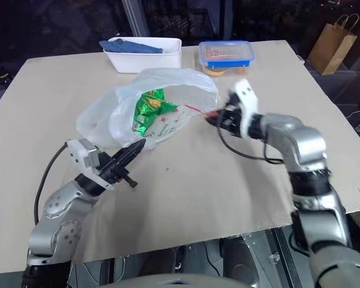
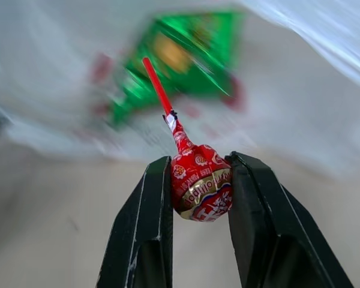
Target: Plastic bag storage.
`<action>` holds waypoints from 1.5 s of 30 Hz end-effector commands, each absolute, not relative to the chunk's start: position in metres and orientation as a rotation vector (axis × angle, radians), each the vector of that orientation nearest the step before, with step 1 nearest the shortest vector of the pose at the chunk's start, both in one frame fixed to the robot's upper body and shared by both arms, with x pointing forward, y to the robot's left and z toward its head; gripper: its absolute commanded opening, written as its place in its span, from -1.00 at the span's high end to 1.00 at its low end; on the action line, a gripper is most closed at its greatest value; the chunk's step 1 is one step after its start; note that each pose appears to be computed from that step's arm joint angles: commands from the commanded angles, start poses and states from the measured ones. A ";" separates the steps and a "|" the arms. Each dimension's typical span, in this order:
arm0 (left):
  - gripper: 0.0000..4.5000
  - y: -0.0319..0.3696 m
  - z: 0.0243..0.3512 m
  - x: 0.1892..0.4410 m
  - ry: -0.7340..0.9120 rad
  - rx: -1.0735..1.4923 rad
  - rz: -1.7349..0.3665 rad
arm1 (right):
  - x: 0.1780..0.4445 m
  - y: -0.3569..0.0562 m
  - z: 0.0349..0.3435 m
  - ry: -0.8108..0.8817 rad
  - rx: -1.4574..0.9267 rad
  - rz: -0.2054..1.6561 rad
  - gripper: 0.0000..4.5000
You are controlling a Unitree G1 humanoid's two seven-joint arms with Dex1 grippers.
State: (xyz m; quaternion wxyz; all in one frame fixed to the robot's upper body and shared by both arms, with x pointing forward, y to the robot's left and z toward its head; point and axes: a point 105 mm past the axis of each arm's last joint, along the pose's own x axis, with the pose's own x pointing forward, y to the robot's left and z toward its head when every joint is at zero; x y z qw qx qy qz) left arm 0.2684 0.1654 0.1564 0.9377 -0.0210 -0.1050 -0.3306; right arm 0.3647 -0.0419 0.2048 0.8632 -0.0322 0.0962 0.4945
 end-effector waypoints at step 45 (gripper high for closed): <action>1.00 0.193 0.177 0.266 -0.293 -0.090 -0.524 | 0.454 -0.050 0.216 0.009 -0.033 0.762 -0.98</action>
